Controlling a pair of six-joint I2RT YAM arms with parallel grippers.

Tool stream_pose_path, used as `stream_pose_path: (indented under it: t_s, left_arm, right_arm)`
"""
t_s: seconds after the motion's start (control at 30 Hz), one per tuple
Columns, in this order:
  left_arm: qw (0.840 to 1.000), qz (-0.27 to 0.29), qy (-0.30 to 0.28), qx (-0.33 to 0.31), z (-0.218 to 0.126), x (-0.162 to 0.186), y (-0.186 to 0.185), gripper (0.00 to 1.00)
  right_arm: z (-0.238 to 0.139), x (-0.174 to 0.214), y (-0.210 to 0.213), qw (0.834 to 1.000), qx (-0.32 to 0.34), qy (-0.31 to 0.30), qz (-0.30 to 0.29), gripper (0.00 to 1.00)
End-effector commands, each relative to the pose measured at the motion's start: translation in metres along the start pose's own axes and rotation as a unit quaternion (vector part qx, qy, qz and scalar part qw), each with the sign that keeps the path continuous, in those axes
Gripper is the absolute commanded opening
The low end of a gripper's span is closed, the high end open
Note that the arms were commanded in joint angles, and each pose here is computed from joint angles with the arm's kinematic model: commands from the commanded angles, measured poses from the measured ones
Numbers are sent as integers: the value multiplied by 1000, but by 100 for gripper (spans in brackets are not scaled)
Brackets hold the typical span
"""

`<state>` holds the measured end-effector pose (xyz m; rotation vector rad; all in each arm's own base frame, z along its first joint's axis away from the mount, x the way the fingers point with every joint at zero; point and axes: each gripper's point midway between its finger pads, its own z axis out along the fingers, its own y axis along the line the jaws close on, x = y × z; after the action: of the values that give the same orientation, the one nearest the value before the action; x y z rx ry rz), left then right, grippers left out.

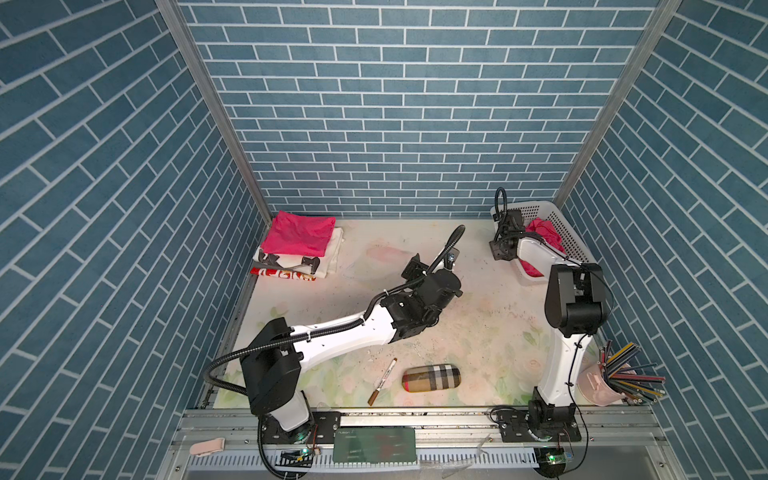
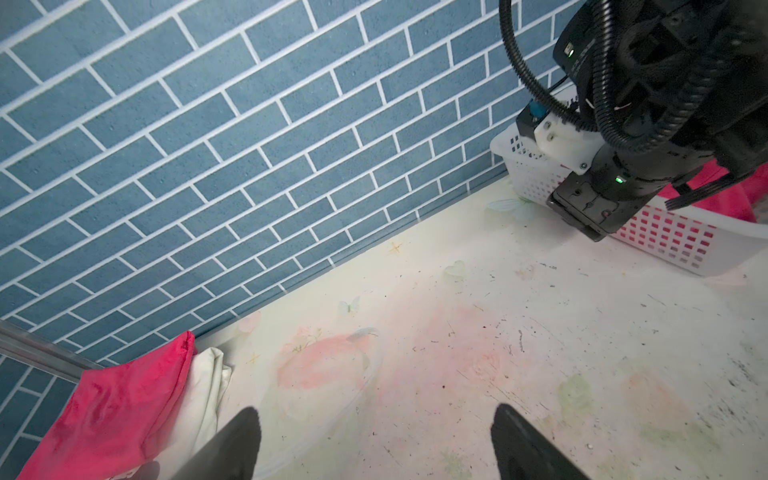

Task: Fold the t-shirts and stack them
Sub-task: 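Grasp the pink t-shirt in the basket with the right gripper while the left arm approaches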

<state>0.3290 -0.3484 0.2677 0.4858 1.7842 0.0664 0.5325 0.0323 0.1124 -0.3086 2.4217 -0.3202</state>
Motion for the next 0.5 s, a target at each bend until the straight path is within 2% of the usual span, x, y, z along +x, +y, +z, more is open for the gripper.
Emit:
stream_pose_path:
  t_s: [0.0,0.07,0.13,0.23,0.37,0.47]
  left_arm:
    - [999,-26,-16,31,7,-14,-17,88]
    - [997,-53,-19,55,13,-24,-27,88]
    - [995,-69,-26,69,18,-31,-38,89]
    - [992,-86,-34,86,27,-41,-54,89]
    - [983,-116,-32,140,39,-57,-88,89]
    - [976,-128,-19,174,46,-56,-111,88]
  right_arm:
    - [-90,-58,-8,981,-78,-133,120,78]
    - [-114,-65,-25,961,-94,-191,176,89]
    - [-115,-61,-54,954,-64,-196,216,95]
    - [-82,-36,-99,956,-4,-128,263,96]
    - [-28,-2,-114,949,-14,-42,311,97]
    - [-9,11,-118,949,-6,-25,313,97]
